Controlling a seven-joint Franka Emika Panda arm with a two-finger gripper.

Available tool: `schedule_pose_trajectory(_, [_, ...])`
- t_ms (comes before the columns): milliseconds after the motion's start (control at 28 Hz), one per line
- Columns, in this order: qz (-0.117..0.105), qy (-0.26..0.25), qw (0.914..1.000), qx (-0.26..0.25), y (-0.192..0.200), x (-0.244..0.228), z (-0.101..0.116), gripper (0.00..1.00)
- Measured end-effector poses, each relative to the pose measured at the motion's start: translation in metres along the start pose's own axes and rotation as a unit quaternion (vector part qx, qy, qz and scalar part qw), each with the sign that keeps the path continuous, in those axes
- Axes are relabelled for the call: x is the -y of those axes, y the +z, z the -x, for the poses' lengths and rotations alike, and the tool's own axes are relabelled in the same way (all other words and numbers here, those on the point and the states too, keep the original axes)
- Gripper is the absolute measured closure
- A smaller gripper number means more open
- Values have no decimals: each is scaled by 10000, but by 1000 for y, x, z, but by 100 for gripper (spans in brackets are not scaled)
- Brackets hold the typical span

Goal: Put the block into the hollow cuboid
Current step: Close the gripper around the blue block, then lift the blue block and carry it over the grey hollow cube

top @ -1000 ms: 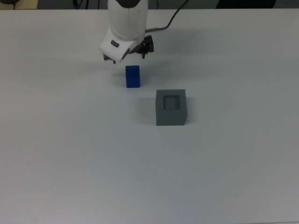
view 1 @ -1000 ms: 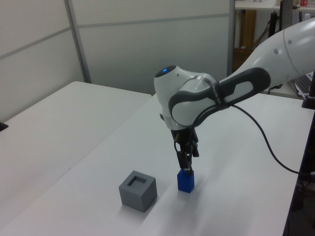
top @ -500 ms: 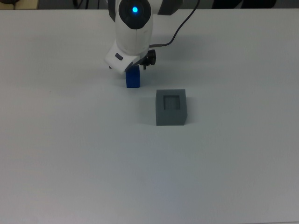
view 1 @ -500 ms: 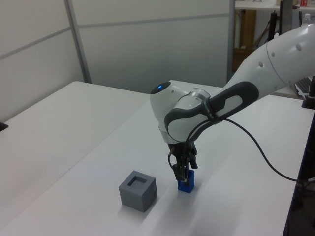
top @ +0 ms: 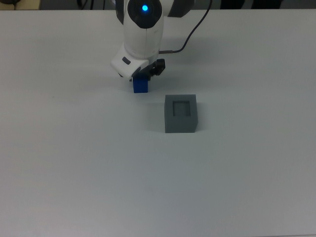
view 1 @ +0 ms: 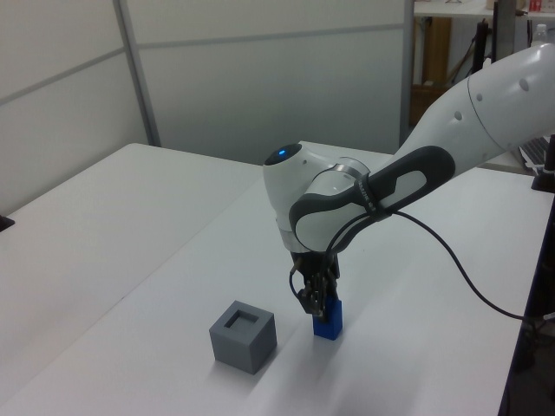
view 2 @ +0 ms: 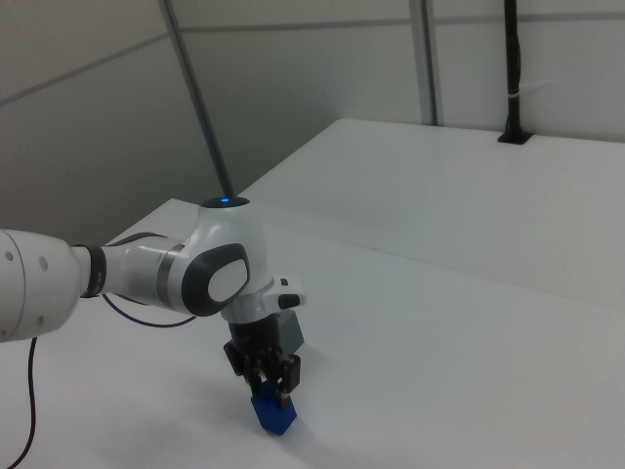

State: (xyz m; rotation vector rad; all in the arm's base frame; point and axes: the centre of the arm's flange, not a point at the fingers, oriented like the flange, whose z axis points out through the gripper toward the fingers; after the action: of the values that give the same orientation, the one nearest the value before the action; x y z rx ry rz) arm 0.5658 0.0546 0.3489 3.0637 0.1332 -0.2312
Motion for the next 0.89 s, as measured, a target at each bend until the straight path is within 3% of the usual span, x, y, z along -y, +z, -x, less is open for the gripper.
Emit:
schedule_pose_trajectory(286, [-11, 161, 9995, -261, -1, 0, -7, 44])
schedule_pose_trajectory(357, [-10, 162, 9995, -264, -1, 1, -7, 49])
schedule_pose_trajectory(893, [17, 176, 9998, -71, -10, -3, -5, 49])
